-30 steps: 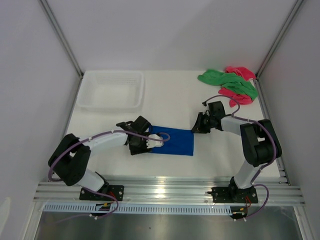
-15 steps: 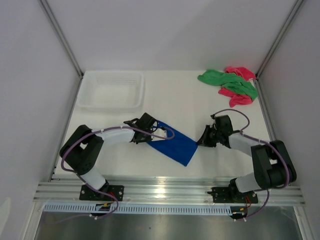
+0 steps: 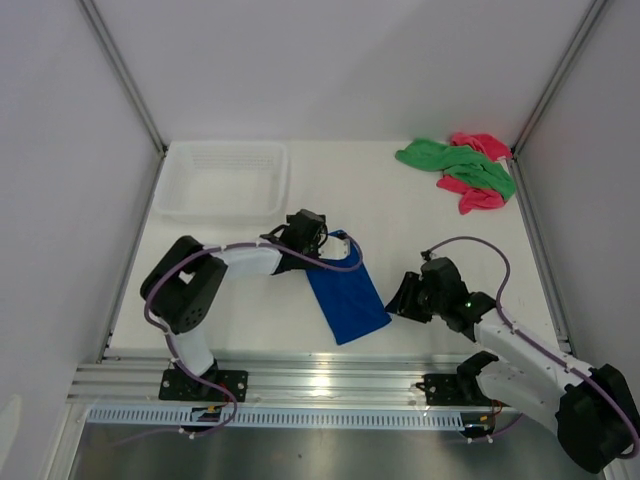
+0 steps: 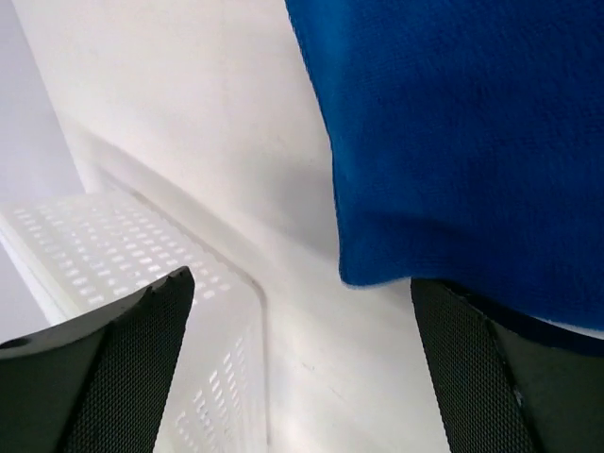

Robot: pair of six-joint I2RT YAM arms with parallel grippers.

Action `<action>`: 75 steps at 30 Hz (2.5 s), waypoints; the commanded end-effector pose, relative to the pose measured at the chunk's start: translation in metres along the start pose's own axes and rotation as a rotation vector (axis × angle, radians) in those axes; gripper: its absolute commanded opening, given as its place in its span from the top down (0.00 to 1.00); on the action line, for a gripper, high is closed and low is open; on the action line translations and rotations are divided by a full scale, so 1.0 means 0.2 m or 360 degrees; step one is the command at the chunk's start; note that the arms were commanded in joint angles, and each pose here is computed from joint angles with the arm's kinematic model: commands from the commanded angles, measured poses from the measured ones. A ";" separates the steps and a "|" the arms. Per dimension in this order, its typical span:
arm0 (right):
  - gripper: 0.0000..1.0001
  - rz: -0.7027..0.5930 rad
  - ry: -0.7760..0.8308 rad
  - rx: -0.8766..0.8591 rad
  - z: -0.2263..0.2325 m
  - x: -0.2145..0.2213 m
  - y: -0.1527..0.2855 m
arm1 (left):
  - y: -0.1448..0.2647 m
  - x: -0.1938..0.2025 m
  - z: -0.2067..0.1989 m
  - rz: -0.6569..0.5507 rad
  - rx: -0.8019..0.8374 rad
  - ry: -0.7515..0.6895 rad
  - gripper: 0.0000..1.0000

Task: Roll the towels
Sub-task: Roll the towel

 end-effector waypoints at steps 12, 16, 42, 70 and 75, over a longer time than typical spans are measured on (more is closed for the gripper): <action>0.64 -0.0006 0.0416 -0.0087 0.25 -0.53 -0.21 | 0.59 -0.01 -0.10 -0.0214 0.0470 0.0548 0.35; 0.64 0.0051 0.0413 -0.0122 0.26 -0.58 -0.39 | 0.60 -0.10 -0.17 -0.0281 0.0697 0.0697 0.34; 0.87 0.0109 0.0015 -0.0157 0.15 -0.22 -0.47 | -0.05 0.04 -0.04 0.0267 0.0420 0.0577 0.28; 0.01 -0.0903 0.1565 -0.0376 0.65 -0.79 0.56 | 1.72 -0.06 0.25 -0.1014 -0.0027 0.1017 0.01; 0.19 -0.0381 0.1962 -0.0219 0.54 -0.53 0.36 | 1.74 -0.07 -0.05 -0.1149 0.0433 0.0913 0.13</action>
Point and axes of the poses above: each gripper's point midway between its finger pads, its own y axis back along the fingers, its own z axis along the line the jaws close on, x = y × z, the point moved 5 cm from there along y, back along the fingers
